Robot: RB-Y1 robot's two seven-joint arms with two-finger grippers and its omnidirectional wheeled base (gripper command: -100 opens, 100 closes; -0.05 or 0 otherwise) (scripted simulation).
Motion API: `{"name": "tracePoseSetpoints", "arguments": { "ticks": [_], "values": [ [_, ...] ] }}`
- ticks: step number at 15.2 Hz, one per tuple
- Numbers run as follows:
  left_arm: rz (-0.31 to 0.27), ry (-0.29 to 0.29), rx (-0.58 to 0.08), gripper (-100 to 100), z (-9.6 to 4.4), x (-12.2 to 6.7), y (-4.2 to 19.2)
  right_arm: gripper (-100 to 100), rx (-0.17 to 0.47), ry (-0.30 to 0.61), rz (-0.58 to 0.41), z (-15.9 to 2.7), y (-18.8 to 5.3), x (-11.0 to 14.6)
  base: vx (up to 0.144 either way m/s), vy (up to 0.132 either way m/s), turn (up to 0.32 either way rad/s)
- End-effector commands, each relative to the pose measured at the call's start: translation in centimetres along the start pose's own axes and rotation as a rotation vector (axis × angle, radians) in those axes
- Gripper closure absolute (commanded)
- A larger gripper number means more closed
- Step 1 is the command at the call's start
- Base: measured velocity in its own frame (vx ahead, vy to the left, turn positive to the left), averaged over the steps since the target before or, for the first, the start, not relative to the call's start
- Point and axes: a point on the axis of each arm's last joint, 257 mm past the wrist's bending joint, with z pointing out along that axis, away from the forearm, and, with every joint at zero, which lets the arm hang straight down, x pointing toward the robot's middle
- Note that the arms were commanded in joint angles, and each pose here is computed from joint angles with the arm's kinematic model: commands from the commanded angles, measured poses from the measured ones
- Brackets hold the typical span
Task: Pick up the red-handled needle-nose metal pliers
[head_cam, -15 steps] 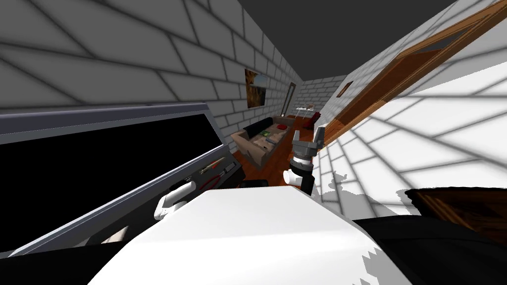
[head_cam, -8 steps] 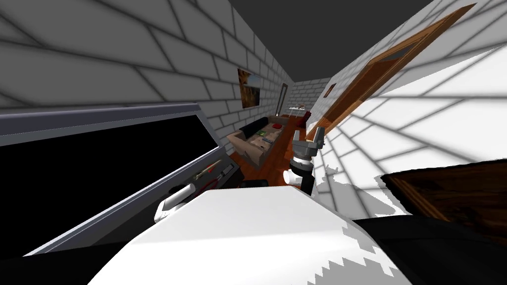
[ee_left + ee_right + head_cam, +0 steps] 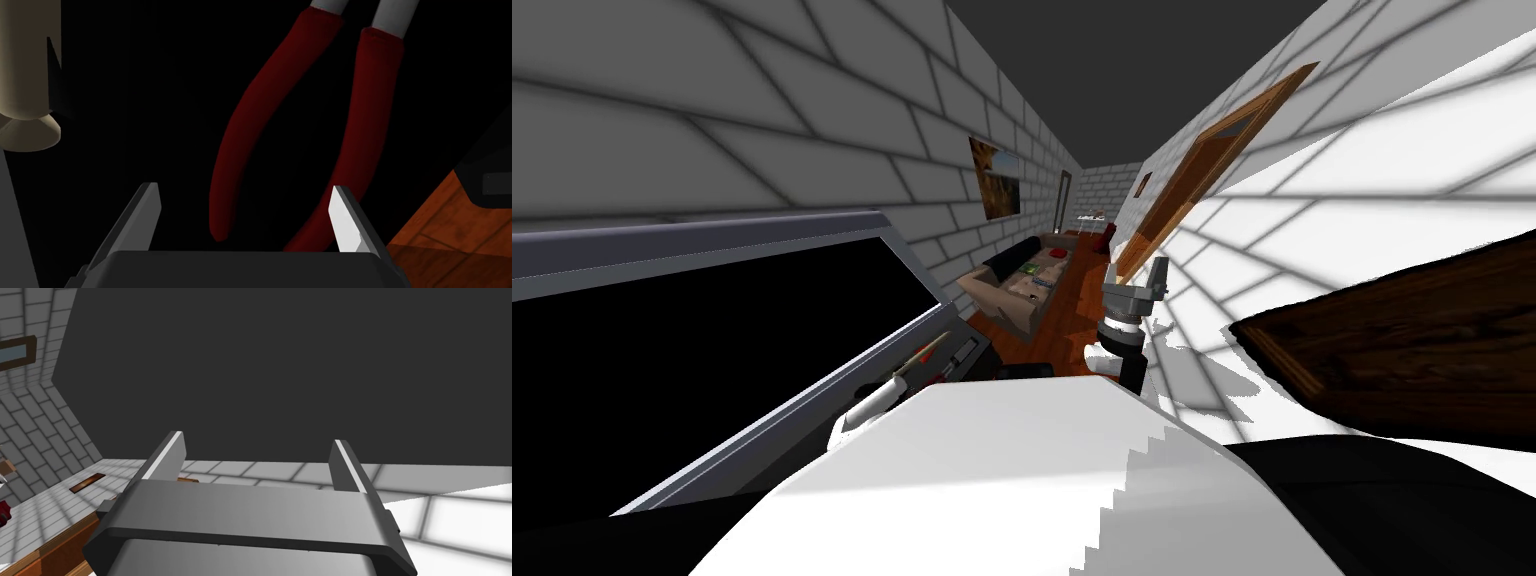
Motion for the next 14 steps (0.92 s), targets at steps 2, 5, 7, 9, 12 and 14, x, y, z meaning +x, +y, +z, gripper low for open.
{"name": "tracePoseSetpoints", "arguments": {
  "ticks": [2,5,7,9,12,14],
  "values": [
    [-0.045,-0.02,-0.081,-100,0.8,-0.9,2.8,0,0.0,0.0,0.0,0.0,0.0,0.0,0.003,0.025,-0.188],
    [-0.099,-0.04,-0.174,-100,1.3,-1.8,5.8,0,0.0,0.0,0.0,0.0,0.0,0.0,0.002,0.025,-0.178],
    [-0.121,-0.048,-0.213,-100,1.4,-2.1,7.1,0,0.0,0.0,0.0,0.0,0.0,0.0,-0.001,0.028,-0.143],
    [-0.14,-0.054,-0.247,-100,1.5,-2.3,8.2,0,0.0,0.0,0.0,0.0,0.0,0.0,-0.003,0.026,-0.129],
    [-0.177,-0.067,-0.313,-100,1.5,-2.8,10.3,0,0.0,0.0,0.0,0.0,0.0,0.0,-0.006,0.042,-0.165],
    [-0.159,-0.061,-0.291,-100,2.1,-2.5,10.4,0,0.0,0.0,0.0,0.0,0.0,0.0,-0.002,0.017,-0.029]
  ]
}}
